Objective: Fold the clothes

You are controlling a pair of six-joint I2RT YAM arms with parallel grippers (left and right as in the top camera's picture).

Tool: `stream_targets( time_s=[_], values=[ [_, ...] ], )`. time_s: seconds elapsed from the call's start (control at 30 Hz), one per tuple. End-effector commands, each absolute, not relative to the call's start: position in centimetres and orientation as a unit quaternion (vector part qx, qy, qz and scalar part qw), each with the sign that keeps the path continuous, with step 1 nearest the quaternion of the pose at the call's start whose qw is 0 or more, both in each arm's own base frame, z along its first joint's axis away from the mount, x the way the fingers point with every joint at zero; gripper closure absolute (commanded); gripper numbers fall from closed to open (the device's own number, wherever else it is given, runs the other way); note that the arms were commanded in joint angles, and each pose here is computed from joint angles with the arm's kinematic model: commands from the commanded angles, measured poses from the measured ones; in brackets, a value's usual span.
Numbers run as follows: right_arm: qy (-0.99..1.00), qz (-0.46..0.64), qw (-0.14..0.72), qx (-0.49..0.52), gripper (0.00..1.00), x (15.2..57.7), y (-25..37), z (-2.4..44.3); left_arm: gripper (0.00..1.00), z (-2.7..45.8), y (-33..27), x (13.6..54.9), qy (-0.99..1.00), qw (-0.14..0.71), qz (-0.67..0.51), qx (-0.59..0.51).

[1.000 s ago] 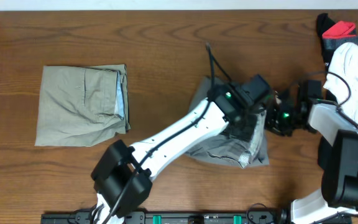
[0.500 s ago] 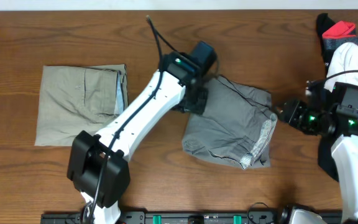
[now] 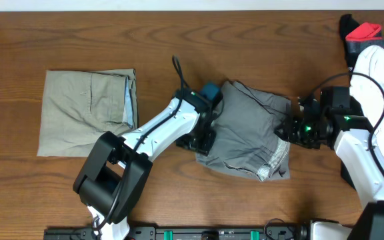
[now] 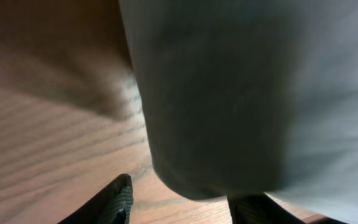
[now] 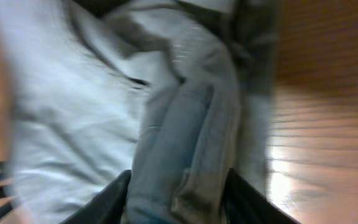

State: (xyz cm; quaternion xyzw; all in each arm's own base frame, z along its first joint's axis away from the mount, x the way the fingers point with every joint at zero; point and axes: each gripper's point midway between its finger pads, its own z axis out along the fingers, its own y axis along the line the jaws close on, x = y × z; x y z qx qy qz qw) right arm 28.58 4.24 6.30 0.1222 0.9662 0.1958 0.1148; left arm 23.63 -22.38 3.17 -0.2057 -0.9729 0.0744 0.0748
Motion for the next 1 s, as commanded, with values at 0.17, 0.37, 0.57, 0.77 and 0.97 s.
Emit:
stream_targets(
  time_s=[0.17, 0.37, 0.57, 0.77, 0.97],
  values=[
    [0.976, 0.073, 0.130, 0.156, 0.95, 29.7, 0.1, 4.0, 0.77, 3.0, -22.1, 23.1, -0.970, 0.079, 0.077, -0.215],
    [0.963, -0.012, 0.201, 0.179, 0.72, 32.5, -3.9, 4.8, 0.85, 2.9, -21.9, 23.2, -0.971, 0.077, 0.073, -0.215],
    [0.964, 0.092, 0.210, 0.136, 0.34, 33.6, -0.5, 6.4, 0.83, 3.7, -21.9, 23.4, -0.971, 0.075, 0.073, -0.214],
    [0.958, 0.151, 0.202, 0.137, 0.40, 32.2, 0.8, 11.9, 0.73, 7.0, -22.3, 25.5, -0.971, 0.021, 0.094, -0.218],
    [0.943, 0.223, 0.225, 0.105, 0.77, 30.5, 3.9, 17.0, 0.74, 8.3, -24.8, 29.3, -0.962, -0.074, 0.133, -0.227]
  ],
)
